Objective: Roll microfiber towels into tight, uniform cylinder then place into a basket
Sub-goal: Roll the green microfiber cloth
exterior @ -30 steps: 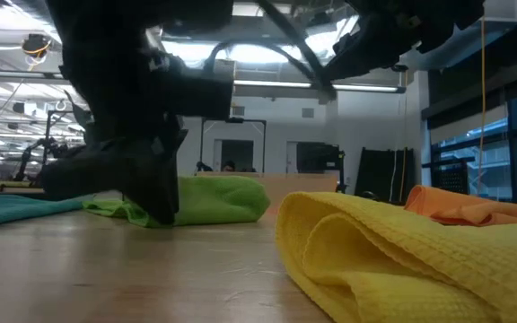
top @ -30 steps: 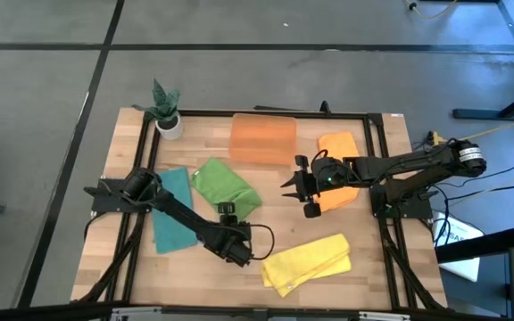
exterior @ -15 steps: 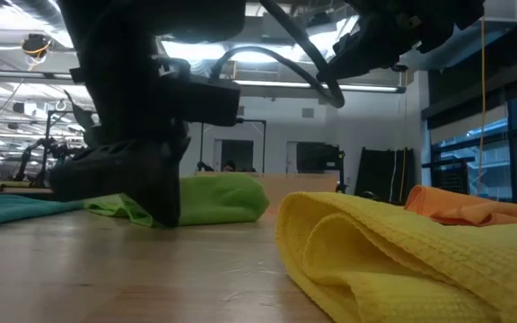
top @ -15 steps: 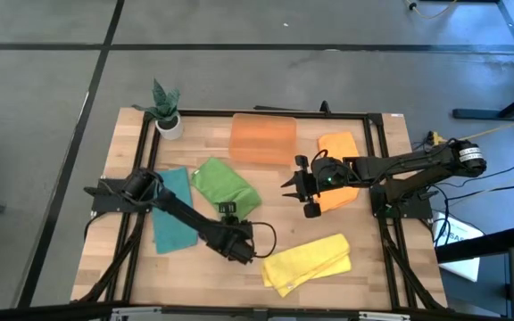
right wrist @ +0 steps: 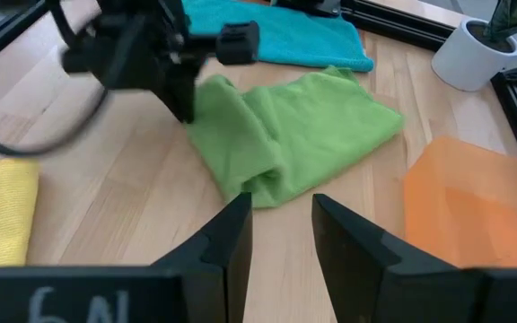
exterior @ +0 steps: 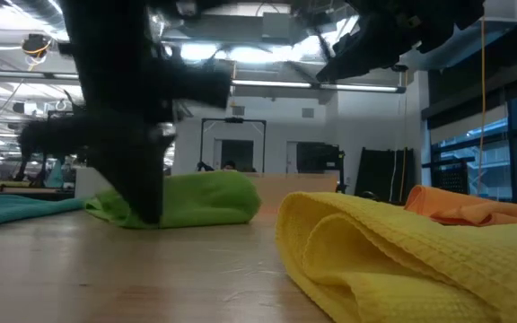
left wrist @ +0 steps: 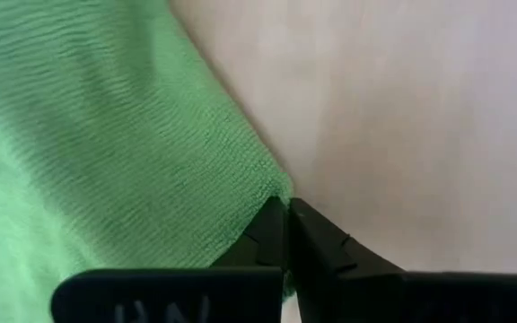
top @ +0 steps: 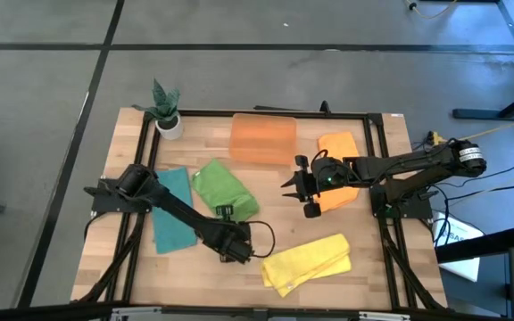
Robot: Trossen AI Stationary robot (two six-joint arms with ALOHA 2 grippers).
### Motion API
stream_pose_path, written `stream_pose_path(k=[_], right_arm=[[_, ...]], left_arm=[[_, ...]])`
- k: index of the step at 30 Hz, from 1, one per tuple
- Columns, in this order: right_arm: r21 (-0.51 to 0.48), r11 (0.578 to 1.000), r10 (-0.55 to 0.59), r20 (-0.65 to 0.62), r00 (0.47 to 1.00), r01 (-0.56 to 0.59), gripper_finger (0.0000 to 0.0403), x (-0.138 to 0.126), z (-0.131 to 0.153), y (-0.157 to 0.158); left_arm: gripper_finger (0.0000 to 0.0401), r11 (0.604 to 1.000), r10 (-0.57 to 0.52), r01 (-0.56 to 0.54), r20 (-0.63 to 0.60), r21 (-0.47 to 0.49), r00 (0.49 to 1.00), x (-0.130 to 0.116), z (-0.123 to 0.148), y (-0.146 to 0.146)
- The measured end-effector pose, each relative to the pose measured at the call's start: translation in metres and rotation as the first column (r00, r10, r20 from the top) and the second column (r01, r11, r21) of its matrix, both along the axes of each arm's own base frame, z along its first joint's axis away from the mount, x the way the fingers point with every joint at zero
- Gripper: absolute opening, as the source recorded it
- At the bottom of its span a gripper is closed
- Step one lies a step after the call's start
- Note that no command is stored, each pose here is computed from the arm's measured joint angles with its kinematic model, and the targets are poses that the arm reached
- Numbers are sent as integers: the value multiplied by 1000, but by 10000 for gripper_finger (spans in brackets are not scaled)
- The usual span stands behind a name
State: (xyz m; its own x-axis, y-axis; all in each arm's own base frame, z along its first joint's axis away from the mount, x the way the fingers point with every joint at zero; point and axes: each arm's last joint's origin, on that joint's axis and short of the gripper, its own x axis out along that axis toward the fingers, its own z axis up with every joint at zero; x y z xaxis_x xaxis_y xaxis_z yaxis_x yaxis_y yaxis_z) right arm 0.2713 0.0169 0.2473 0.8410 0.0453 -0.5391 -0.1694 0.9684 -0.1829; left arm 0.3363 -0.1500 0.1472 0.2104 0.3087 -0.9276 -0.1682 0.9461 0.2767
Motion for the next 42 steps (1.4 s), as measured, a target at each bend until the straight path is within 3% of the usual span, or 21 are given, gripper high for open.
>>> stream_pose_path(k=[3, 14, 22, 26, 33, 42], right_arm=[[0, 1000, 0, 0, 1000, 0, 119, 0, 0, 0], [0, 1000, 0, 0, 1000, 0, 119, 0, 0, 0], [1, 1000, 0, 0, 1000, 0, 119, 0, 0, 0], [1, 1000, 0, -3, 1000, 0, 119, 0, 0, 0], [4, 1000, -2, -12, 1000, 2, 119, -1, -1, 0], [20, 1000, -13, -15, 1000, 13, 119, -1, -1, 0]], left_arm=[[0, 998, 0, 2, 38, -61, 999, 1, 14, 0], [0, 985, 18, -4, 79, -171, 997, 4, 21, -4], [0, 979, 119, -88, 168, -183, 979, 2, 35, -5], [0, 980, 168, -139, 216, -143, 962, 0, 41, -4], [0, 974, 218, -204, 185, -94, 958, -7, 45, 5], [0, 928, 371, -350, 250, -126, 894, -13, 59, 11]])
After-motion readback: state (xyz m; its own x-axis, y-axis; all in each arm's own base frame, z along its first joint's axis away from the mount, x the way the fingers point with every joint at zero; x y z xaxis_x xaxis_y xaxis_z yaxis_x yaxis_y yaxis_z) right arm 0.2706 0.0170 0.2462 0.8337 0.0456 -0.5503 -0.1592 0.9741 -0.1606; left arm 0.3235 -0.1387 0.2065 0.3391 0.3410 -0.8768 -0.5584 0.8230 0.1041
